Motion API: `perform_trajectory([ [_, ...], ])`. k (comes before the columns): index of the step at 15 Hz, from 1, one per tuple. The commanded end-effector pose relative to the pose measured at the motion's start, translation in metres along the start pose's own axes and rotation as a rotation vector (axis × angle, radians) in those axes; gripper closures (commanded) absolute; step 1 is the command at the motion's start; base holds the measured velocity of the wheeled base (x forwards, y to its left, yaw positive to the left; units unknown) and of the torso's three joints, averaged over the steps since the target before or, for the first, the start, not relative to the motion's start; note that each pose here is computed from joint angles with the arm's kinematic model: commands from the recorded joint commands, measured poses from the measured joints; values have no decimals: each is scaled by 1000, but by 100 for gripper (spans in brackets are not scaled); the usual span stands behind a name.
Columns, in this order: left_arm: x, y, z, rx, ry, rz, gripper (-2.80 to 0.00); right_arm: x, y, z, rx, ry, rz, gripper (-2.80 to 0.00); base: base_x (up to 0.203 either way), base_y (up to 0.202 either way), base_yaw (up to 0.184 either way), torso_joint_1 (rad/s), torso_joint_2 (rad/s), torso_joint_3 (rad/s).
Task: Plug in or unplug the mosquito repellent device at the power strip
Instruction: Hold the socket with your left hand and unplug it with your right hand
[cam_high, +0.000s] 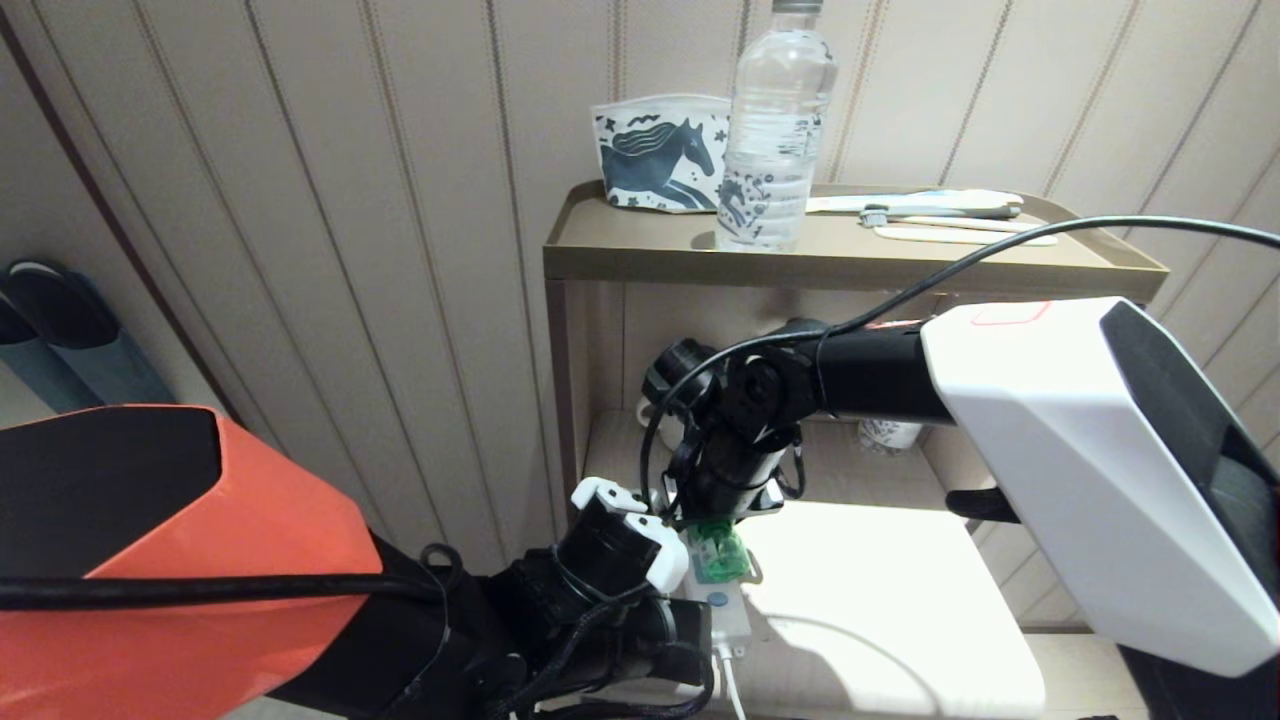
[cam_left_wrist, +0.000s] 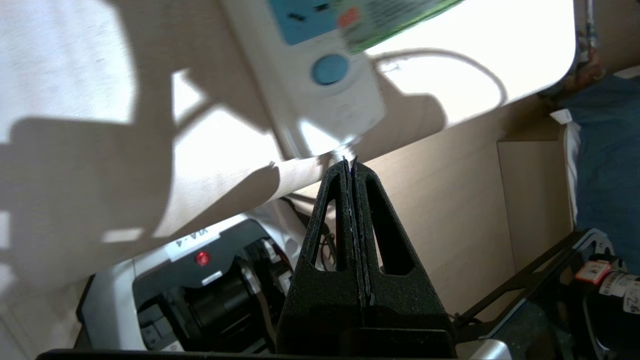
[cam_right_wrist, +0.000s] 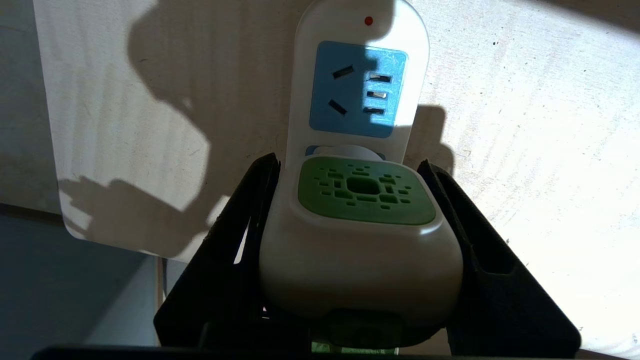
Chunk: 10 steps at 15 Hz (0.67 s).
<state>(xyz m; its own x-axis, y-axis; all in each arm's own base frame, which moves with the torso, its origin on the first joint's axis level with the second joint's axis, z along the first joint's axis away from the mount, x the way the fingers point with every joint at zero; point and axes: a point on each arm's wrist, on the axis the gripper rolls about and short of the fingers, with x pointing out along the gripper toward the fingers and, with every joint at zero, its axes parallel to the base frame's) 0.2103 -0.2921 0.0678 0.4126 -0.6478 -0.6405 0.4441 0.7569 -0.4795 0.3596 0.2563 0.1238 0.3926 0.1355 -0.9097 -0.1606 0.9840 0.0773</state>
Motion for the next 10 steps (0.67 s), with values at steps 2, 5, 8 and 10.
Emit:
perform_trajectory([
  [2,6,-4,0,3,-1,-7,0,0,0,-1,1,5,-3,0,0,0,0,0,0,0],
  [5,22,-14,-2,22,-22,18,0,3,1,0,-1,-6,1,0,0,0,0,0,0,0],
  [8,30,-21,-2,31,-31,33,0,4,1,0,-1,-4,0,0,0,0,0,0,0,0],
  [10,38,-22,1,32,-69,84,0,4,1,0,1,-4,0,0,0,0,0,0,0,0],
])
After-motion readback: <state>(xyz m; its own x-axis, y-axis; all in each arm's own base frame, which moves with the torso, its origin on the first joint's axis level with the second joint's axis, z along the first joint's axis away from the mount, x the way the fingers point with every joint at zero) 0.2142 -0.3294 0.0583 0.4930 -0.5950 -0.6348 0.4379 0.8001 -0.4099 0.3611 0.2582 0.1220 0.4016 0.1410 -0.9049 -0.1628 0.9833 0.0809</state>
